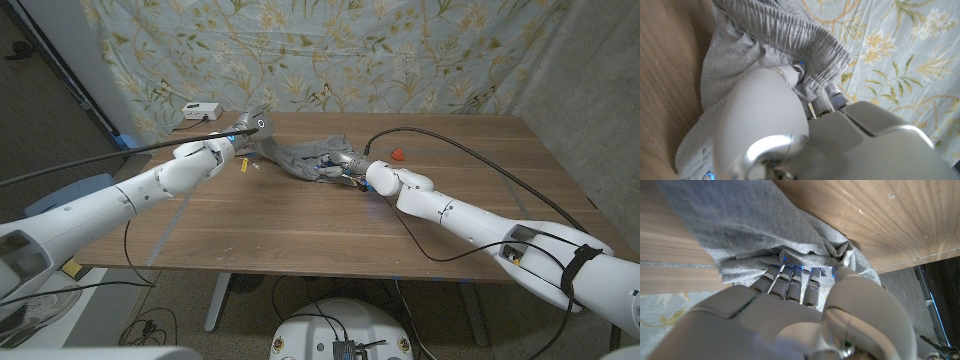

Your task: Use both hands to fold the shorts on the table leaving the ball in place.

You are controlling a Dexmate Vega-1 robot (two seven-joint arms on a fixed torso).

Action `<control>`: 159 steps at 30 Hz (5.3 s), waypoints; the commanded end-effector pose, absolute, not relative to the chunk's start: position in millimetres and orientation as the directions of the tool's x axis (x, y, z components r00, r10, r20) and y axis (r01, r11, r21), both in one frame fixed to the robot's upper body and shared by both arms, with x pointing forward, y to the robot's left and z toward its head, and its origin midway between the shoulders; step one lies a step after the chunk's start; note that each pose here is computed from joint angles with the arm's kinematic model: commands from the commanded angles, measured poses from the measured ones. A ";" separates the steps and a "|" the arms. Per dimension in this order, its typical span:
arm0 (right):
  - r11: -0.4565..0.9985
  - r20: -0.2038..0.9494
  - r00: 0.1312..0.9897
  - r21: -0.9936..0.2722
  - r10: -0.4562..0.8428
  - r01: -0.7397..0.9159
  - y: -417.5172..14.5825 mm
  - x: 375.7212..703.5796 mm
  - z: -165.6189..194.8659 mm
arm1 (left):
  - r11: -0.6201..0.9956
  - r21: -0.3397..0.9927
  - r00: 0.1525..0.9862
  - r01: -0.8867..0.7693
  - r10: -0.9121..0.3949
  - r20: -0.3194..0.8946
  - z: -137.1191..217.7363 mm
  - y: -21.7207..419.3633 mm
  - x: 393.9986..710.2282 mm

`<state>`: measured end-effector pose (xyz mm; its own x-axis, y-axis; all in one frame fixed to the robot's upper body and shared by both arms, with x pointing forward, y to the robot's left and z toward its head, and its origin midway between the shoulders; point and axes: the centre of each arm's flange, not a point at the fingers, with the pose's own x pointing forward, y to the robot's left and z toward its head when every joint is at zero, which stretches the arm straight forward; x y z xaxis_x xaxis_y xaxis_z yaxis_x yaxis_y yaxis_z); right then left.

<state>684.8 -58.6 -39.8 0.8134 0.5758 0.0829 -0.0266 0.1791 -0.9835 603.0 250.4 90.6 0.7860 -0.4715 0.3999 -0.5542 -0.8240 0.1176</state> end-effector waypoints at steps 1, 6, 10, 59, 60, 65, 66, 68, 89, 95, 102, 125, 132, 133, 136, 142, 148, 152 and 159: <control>0.168 0.084 0.805 -0.986 0.588 -0.019 -59.4 682.1 -44.6 | -0.813 -0.093 0.755 -0.575 -0.571 0.322 126.8 233.9 608.2; 0.159 0.078 0.804 -0.987 0.590 -0.021 -60.6 681.4 -47.8 | -0.787 -0.147 0.736 -0.599 -0.614 0.284 137.2 220.7 611.0; 0.149 0.071 0.803 -0.989 0.591 -0.023 -61.6 681.7 -50.4 | -0.760 -0.186 0.725 -0.623 -0.650 0.228 140.7 205.8 615.5; 0.128 0.052 0.800 -0.991 0.598 -0.031 -71.7 688.8 -53.3 | -0.367 -0.233 0.395 -0.901 -0.914 -0.089 104.8 104.2 632.3; 0.127 0.052 0.800 -0.991 0.598 -0.030 -71.7 688.9 -52.9 | -0.356 -0.229 0.382 -0.906 -0.920 -0.082 104.9 104.1 631.6; 0.126 0.050 0.798 -0.992 0.601 -0.033 -70.2 689.5 -52.0 | -0.301 -0.242 0.318 -0.922 -0.947 -0.036 103.8 108.0 628.3; 0.125 0.048 0.797 -0.992 0.602 -0.035 -69.8 689.7 -52.0 | -0.288 -0.253 0.303 -0.924 -0.953 -0.021 103.1 109.0 627.9; 0.123 0.047 0.797 -0.992 0.603 -0.035 -69.1 690.1 -52.2 | -0.260 -0.274 0.263 -0.926 -0.964 0.026 101.0 111.1 627.3; 0.160 0.139 0.788 -0.986 0.600 0.052 -73.3 664.9 -13.6 | -0.270 -0.206 0.156 -0.941 -0.882 0.445 78.7 130.5 614.2; 0.201 0.229 0.777 -0.970 0.587 0.134 -83.7 634.6 14.3 | -0.286 -0.174 0.167 -0.942 -0.852 0.496 78.2 139.4 611.7; 0.235 0.312 0.784 -0.948 0.537 0.216 -100.8 600.4 38.8 | -0.287 -0.144 0.168 -0.947 -0.825 0.539 81.5 146.7 610.0; 0.481 0.529 0.792 -0.803 0.303 0.353 -181.9 559.3 65.7 | -0.129 0.187 0.228 -0.974 -0.578 0.784 103.0 175.2 579.9; 0.701 0.587 0.757 -0.667 0.287 0.251 -211.2 565.3 64.4 | 0.073 0.347 0.292 -0.935 -0.397 0.870 106.4 200.6 572.5; 0.703 0.588 0.756 -0.666 0.289 0.250 -211.2 565.3 64.4 | 0.074 0.348 0.292 -0.935 -0.397 0.870 106.4 200.6 572.5; 0.779 0.613 0.742 -0.593 0.272 0.204 -222.5 569.2 61.9 | 0.173 0.398 0.331 -0.901 -0.318 0.888 105.3 214.7 573.2; 0.853 0.639 0.726 -0.503 0.256 0.142 -233.5 573.0 59.4 | 0.318 0.461 0.402 -0.828 -0.235 0.885 102.0 233.7 575.5; 0.899 0.655 0.717 -0.428 0.239 0.091 -241.5 575.5 56.1 | 0.457 0.486 0.458 -0.744 -0.181 0.871 99.1 249.5 577.0; 0.925 0.665 0.713 -0.376 0.224 0.061 -245.3 577.3 52.5 | 0.553 0.492 0.497 -0.672 -0.154 0.854 96.7 260.0 579.1; 0.949 0.664 0.718 -0.316 0.207 0.019 -248.1 578.7 46.0 | 0.676 0.472 0.545 -0.565 -0.123 0.829 91.2 278.5 584.1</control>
<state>576.4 -235.7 53.4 0.7244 0.2492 0.6428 0.0880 0.8913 -0.4447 582.1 243.4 98.0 0.4686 -0.2036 0.8596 -0.7322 0.4549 0.5069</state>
